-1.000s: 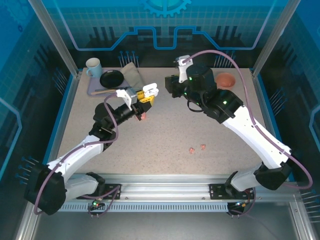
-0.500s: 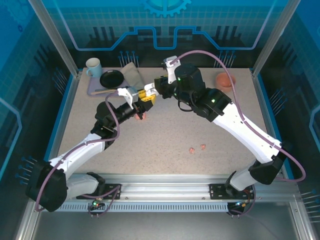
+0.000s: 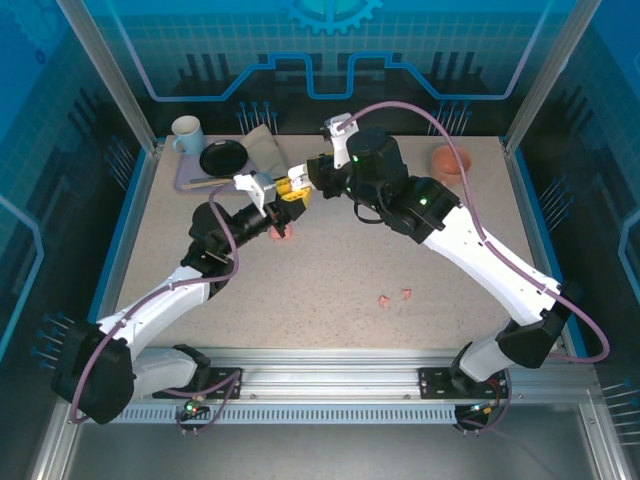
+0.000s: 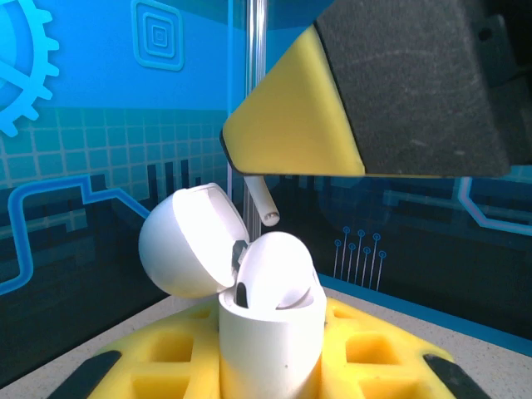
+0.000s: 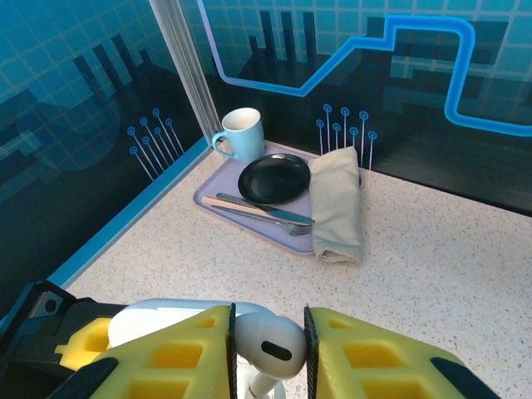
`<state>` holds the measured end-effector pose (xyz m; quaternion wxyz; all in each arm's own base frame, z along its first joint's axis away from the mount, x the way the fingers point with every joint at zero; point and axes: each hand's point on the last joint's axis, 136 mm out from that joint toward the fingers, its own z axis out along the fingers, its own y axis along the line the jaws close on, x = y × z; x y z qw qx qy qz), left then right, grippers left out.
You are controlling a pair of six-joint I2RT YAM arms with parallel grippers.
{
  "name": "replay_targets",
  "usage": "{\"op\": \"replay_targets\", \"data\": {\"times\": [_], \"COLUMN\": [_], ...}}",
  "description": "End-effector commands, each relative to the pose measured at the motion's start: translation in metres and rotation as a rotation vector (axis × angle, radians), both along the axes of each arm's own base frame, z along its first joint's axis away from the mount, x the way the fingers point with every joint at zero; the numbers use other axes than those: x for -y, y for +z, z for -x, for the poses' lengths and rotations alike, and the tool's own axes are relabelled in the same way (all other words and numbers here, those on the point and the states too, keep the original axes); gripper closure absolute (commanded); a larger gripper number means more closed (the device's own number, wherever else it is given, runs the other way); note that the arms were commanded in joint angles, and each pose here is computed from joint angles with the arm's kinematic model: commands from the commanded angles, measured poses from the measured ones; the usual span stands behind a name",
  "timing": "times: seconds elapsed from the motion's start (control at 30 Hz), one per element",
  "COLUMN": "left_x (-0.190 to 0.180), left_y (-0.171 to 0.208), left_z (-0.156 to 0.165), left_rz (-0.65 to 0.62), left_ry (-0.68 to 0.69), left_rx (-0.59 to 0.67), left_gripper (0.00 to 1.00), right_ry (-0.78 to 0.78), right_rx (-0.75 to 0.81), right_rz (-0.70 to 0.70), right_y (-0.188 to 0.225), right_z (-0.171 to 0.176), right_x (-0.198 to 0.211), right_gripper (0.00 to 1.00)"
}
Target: Insert wireless bluetooth earbuds into charging case
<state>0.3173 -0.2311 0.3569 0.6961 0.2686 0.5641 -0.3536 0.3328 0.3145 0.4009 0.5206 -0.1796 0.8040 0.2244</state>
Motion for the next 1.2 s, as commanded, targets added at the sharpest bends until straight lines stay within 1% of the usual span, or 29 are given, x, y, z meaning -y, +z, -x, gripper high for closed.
{"op": "replay_targets", "data": {"times": [0.0,0.43,0.7,0.83,0.97,1.17], "left_x": [0.0,-0.001,-0.001,0.0,0.0,0.0], "left_y": [0.028,0.028,0.028,0.028,0.027,0.026], "left_z": [0.004,0.003,0.002,0.001,0.0,0.0], "left_rz": [0.035,0.035,0.032,0.035,0.035,0.033], "left_ry": [0.001,0.007,0.012,0.01,0.011,0.01], "left_rx": [0.076,0.076,0.076,0.072,0.071,0.065], "left_gripper": [1.0,1.0,1.0,1.0,1.0,1.0], "right_ry": [0.029,0.05,0.139,0.152,0.156,0.131], "right_rx": [-0.002,-0.019,0.06,0.067,0.066,0.075], "right_rz": [0.011,0.059,0.176,0.209,0.208,0.205], "right_y": [-0.006,-0.023,-0.03,-0.035,-0.035,-0.03], "right_z": [0.004,0.003,0.022,0.026,0.027,0.024], "right_x": [-0.009,-0.014,-0.031,-0.035,-0.038,-0.035], "right_gripper": [0.74,0.74,0.75,0.73,0.71,0.61]}}
